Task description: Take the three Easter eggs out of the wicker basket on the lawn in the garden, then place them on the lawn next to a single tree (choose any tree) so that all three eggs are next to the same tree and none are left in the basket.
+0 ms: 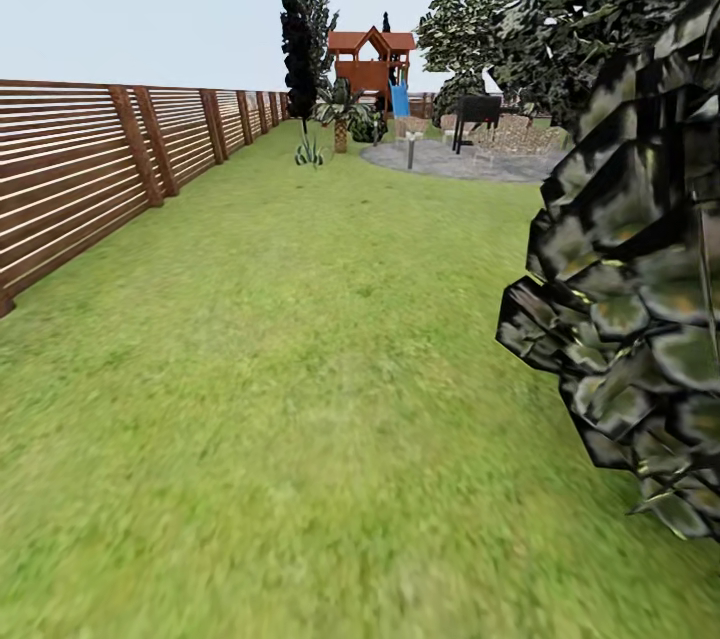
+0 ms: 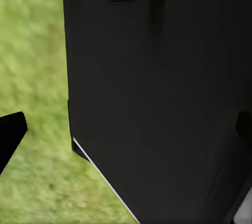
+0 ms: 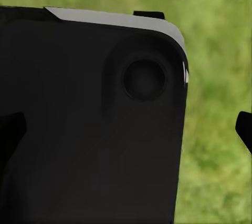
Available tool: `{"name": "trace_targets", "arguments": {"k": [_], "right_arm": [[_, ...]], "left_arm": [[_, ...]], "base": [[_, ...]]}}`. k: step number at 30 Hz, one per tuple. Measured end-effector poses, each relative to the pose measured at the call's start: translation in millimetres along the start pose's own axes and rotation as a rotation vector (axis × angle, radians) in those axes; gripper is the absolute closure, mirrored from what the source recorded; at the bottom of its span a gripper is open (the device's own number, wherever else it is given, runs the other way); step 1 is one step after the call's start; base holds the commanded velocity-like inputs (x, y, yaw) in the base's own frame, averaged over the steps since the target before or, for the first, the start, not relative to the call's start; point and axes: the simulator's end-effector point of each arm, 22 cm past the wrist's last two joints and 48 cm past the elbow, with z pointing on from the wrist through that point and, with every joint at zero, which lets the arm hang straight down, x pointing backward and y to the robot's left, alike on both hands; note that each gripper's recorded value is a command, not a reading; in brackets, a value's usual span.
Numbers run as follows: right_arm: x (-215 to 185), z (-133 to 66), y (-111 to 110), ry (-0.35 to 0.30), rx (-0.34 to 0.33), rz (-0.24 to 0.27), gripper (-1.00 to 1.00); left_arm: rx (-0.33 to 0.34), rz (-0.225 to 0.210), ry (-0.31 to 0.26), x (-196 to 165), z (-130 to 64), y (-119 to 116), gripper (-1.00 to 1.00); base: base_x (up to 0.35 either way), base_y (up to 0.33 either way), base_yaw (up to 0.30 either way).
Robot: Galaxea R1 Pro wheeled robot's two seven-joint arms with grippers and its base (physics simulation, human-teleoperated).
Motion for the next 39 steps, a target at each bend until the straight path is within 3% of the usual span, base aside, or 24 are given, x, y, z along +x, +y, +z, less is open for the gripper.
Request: {"name": "trace_targets", "arguments": {"k": [19,39], "right_arm": [[0.1,0.0,-0.3,0.000,0.001,0.000,-1.00],[0.4,0.0,-2.1,0.002,0.003,0.002,-1.00]], "left_arm": [[-0.001,0.000,0.000,-0.2,0.0,0.1,-1.00],[0.000,0.001,-0.001,-0.4,0.0,0.1,-1.00]], "base": [[0.328,0.114,-0.182],[0.328,0.102,-0.007]]}}
